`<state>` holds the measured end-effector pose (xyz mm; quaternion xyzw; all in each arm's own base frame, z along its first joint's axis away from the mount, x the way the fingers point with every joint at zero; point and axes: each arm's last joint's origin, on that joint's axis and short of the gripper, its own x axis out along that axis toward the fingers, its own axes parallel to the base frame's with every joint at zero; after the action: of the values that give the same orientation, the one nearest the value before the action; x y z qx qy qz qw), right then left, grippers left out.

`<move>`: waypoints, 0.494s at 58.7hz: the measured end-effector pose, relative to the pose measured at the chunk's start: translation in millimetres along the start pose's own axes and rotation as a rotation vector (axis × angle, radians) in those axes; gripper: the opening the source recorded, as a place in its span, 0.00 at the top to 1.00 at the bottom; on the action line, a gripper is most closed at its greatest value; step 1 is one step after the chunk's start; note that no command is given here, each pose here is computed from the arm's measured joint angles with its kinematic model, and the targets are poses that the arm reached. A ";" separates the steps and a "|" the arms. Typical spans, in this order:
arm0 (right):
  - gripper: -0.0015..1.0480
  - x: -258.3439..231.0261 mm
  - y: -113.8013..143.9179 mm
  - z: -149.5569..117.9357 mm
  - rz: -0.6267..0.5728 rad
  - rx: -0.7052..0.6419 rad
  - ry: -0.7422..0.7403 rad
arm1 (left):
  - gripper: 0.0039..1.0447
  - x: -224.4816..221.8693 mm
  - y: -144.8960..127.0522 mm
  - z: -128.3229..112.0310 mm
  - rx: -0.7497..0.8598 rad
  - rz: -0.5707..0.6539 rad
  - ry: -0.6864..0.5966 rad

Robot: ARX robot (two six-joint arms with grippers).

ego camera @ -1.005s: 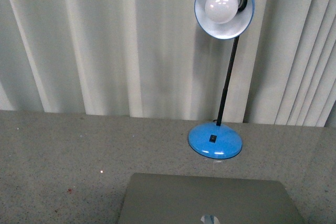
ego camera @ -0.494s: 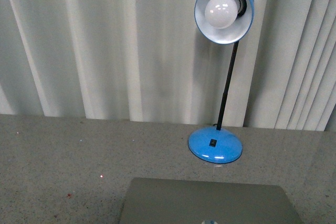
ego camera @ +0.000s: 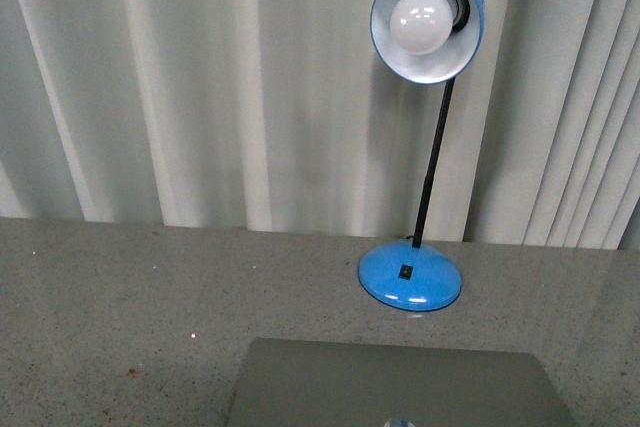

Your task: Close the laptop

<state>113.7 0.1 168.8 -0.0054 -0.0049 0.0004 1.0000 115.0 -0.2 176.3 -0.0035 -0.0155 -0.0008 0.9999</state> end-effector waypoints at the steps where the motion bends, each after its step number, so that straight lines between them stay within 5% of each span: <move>1: 0.97 -0.2 0.0 0.0 0.000 0.000 0.000 | 0.97 -0.5 0.0 0.0 0.000 0.000 0.000; 29: 0.97 -16.1 0.1 -3.2 0.002 0.000 0.007 | 0.97 -18.9 0.0 -2.5 0.000 -0.001 0.002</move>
<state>97.6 0.2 165.4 -0.0054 -0.0014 0.0013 1.0000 96.2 -0.2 173.2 -0.0033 -0.0148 -0.0014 0.9999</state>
